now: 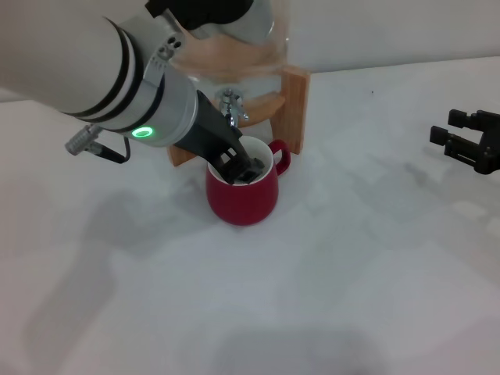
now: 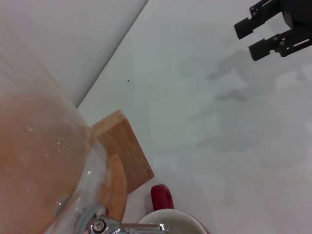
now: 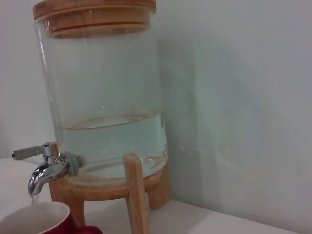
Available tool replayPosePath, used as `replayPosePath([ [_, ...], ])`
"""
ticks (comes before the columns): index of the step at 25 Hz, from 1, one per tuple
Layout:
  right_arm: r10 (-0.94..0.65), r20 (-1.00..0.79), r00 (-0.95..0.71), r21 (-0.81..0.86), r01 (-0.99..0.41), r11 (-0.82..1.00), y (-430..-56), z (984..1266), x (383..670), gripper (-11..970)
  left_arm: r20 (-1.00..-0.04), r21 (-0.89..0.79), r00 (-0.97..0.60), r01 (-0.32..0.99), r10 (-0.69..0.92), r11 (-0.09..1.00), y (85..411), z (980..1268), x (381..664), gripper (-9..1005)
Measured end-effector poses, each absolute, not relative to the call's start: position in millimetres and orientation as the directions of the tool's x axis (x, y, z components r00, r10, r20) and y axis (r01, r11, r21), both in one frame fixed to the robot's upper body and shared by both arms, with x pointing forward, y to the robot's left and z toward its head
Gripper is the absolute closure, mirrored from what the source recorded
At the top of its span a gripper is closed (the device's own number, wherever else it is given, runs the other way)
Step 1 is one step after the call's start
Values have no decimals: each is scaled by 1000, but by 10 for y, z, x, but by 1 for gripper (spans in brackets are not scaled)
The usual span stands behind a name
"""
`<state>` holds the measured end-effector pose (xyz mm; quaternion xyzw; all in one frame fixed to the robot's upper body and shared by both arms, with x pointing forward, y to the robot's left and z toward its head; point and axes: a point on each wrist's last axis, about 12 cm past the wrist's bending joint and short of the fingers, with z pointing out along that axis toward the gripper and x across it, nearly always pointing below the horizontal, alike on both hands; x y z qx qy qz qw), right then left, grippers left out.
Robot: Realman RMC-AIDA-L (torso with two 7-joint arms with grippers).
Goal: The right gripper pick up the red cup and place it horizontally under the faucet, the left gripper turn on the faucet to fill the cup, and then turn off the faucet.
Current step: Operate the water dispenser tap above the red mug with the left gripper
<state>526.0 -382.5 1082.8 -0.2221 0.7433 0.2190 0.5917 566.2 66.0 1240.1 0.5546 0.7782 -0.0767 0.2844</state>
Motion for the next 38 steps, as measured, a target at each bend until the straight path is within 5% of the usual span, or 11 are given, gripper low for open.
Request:
replayPosePath([
  [38, -65, -977, -204, 69, -585, 808, -3839, 10835, 5260, 491, -544, 210, -235, 891, 806, 402, 705, 12447, 5733, 495],
])
